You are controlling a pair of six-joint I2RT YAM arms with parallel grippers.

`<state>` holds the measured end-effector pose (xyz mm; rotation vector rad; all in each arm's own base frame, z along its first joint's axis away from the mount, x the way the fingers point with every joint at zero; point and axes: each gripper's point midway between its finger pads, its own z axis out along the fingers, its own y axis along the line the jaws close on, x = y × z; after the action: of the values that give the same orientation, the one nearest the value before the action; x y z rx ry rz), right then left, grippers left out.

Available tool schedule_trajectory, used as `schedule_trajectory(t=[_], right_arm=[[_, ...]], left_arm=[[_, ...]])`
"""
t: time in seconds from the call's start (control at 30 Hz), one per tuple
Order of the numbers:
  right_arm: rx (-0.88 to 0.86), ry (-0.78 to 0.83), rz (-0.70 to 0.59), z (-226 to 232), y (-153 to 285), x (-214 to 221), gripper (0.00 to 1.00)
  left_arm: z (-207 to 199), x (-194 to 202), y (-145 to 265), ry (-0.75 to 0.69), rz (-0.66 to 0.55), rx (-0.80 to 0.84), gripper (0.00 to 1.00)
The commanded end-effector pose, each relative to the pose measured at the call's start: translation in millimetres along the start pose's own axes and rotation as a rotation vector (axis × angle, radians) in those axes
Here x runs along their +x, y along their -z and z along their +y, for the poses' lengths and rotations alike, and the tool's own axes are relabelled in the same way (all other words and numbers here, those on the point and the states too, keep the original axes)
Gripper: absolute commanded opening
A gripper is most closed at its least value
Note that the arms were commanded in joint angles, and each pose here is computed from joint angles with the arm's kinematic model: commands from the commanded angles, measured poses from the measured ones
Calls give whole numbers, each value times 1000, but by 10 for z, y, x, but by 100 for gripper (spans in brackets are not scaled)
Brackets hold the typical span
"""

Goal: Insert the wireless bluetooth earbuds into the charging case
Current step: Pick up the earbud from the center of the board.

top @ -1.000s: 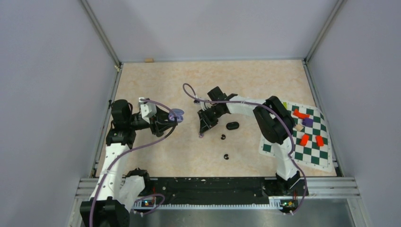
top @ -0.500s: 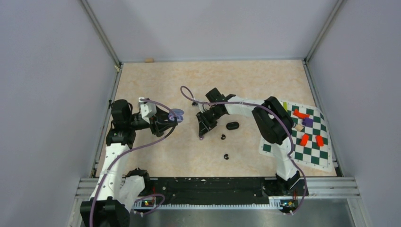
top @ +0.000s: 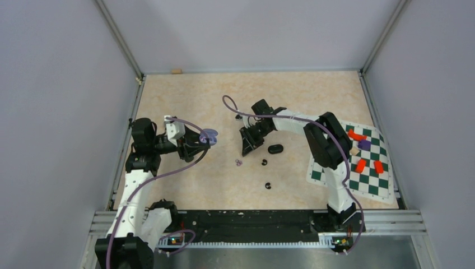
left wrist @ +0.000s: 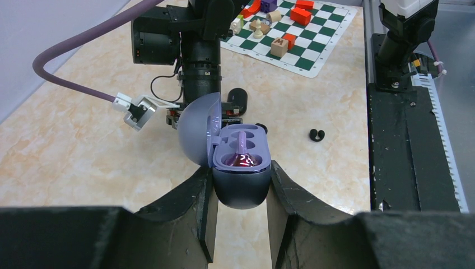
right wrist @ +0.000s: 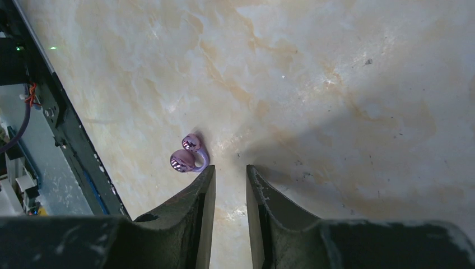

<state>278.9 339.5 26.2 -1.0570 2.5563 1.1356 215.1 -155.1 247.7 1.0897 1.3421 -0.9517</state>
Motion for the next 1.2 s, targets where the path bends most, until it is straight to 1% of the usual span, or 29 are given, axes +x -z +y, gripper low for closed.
schedule_trajectory(t=[0.0, 0.33, 0.67, 1.17], right_arm=[[50, 6, 13, -59, 80, -43, 26], [65, -10, 96, -124, 6, 144, 23], [28, 49, 174, 122, -171, 290, 23], [6, 27, 160, 163, -242, 276, 23]], left_arm=[[-20, -64, 10, -36, -18, 16, 0], [-21, -59, 9, -38, -18, 18, 0], [-18, -50, 7, -38, -17, 18, 0], [-16, -53, 13, -42, -17, 14, 0]])
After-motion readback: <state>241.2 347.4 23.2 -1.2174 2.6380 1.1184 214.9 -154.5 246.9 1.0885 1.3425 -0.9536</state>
